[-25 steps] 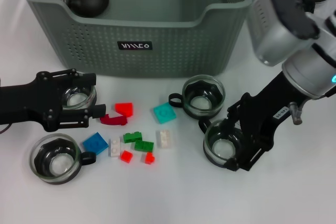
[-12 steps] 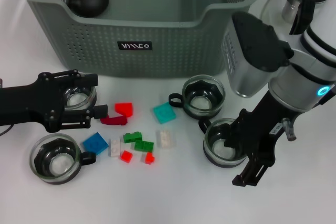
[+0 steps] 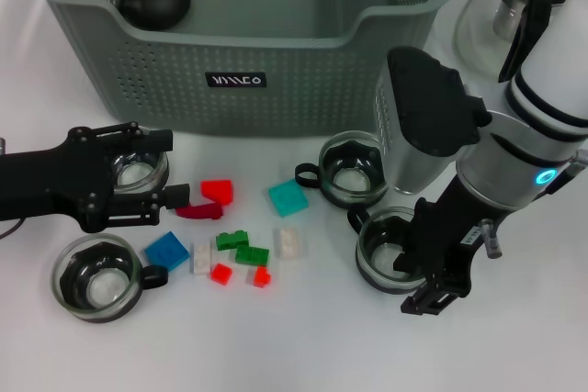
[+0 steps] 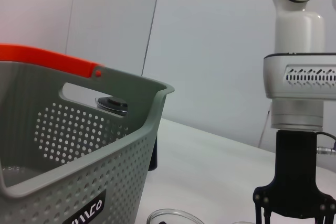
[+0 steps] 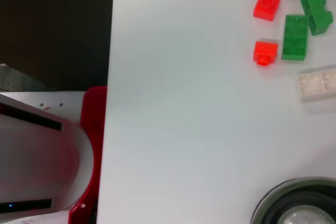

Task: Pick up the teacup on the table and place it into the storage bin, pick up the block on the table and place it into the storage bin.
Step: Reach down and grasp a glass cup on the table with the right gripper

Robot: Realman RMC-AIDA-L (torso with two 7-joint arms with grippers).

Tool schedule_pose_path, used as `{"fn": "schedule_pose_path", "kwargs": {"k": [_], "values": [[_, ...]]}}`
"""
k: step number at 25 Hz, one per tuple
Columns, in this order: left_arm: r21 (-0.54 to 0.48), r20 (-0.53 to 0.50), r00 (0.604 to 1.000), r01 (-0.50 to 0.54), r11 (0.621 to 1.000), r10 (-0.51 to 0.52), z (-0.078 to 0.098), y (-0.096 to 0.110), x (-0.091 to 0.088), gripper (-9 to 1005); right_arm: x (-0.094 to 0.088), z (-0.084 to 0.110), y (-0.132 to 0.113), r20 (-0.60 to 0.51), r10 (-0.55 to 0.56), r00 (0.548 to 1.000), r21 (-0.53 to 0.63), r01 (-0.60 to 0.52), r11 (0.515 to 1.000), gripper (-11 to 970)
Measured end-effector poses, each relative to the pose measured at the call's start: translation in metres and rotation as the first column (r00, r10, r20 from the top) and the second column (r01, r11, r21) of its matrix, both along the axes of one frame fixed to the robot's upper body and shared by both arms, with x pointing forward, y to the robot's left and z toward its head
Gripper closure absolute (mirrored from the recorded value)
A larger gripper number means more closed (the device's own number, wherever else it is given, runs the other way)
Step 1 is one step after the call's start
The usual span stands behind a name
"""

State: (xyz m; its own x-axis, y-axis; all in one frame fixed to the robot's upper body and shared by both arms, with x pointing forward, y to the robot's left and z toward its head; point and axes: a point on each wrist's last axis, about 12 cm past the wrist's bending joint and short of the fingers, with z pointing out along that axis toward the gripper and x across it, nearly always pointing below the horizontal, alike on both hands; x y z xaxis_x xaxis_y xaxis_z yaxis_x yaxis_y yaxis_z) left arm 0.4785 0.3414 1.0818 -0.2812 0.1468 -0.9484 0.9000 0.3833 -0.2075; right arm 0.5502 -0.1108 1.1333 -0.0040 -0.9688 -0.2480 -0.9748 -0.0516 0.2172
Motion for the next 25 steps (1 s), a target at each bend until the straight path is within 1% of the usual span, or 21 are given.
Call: {"fn": "schedule_pose_path", "kwargs": {"k": [2, 5, 15, 21, 25], "values": [[-0.001, -0.001, 1.000, 0.001, 1.000, -0.001, 0.000, 0.000, 0.000, 203, 0.000, -0.002, 0.001, 0.007, -0.005, 1.000, -0.004, 0.005, 1.000, 335], [-0.001, 0.000, 1.000, 0.001, 1.000, -0.001, 0.000, 0.000, 0.000, 203, 0.001, -0.004, 0.001, 0.018, -0.015, 1.000, -0.001, 0.015, 1.000, 427], [-0.006, 0.000, 1.000, -0.001, 1.000, 0.001, 0.000, -0.001, 0.000, 202, -0.004, -0.012, 0.002, 0.024, 0.007, 1.000, -0.026, -0.007, 1.000, 448], [-0.007, 0.000, 1.000, 0.000, 1.000, 0.000, 0.000, -0.001, 0.000, 202, -0.005, -0.013, 0.002, 0.017, 0.009, 1.000, -0.025, -0.009, 1.000, 460], [-0.007, 0.000, 1.000, 0.000, 1.000, 0.000, 0.000, -0.001, 0.000, 202, -0.005, -0.012, 0.002, 0.017, 0.010, 1.000, -0.019, -0.010, 1.000, 590]]}}
